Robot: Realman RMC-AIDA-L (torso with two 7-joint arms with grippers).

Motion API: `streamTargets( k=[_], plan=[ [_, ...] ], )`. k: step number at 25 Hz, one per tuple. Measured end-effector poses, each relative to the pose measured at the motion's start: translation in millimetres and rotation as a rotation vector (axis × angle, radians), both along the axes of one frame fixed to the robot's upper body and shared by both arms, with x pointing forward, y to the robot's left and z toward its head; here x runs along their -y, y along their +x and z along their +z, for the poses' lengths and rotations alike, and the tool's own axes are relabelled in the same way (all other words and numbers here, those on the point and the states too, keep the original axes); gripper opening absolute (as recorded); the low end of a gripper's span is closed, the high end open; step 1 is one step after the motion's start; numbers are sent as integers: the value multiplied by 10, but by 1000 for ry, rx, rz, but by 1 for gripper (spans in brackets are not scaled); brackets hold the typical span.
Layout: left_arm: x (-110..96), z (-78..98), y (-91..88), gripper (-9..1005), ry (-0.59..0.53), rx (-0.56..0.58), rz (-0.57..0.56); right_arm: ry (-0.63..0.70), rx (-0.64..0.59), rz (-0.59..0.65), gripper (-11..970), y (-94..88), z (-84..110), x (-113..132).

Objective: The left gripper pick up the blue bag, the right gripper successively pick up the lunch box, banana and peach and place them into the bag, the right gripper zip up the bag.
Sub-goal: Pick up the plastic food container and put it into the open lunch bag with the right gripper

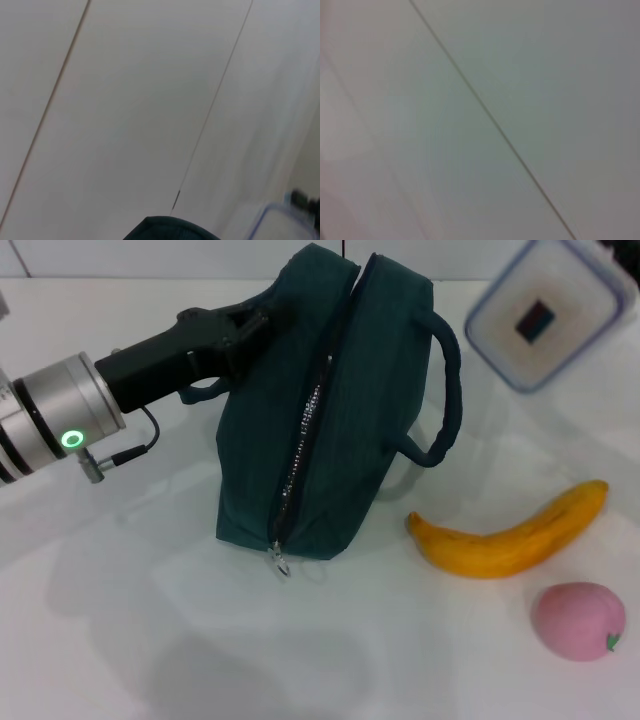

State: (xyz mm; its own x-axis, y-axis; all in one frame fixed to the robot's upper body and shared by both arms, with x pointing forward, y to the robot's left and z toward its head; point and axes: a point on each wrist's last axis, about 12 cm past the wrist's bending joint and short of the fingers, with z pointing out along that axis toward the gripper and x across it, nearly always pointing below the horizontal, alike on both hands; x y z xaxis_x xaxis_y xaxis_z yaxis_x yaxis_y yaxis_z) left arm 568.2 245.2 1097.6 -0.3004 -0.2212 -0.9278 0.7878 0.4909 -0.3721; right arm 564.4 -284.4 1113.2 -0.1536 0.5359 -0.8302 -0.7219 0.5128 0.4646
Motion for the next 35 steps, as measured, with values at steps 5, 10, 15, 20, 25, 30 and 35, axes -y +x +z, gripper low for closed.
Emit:
streamTargets(
  k=[5,10,15,20,25,30,35],
  plan=[
    [6,-14,-4,40,4,-5,0,58,143,119,94,155,359,-230],
    [28,-9,4,40,2,-4,-4,63,229,221,94,393,697,-563],
    [68,0,16,40,5,-2,-19,-10,190,275,93,516,720,-832],
    [70,-3,13,40,2,-3,-17,-73,127,278,93,479,547,-888],
    [66,-2,14,40,-1,-4,-14,-124,71,289,119,426,394,-880],
    [77,1,22,39,-1,-4,-15,-158,31,301,144,368,273,-879],
    [84,8,31,39,-2,-4,-16,-123,3,315,170,376,285,-935]
  ],
)
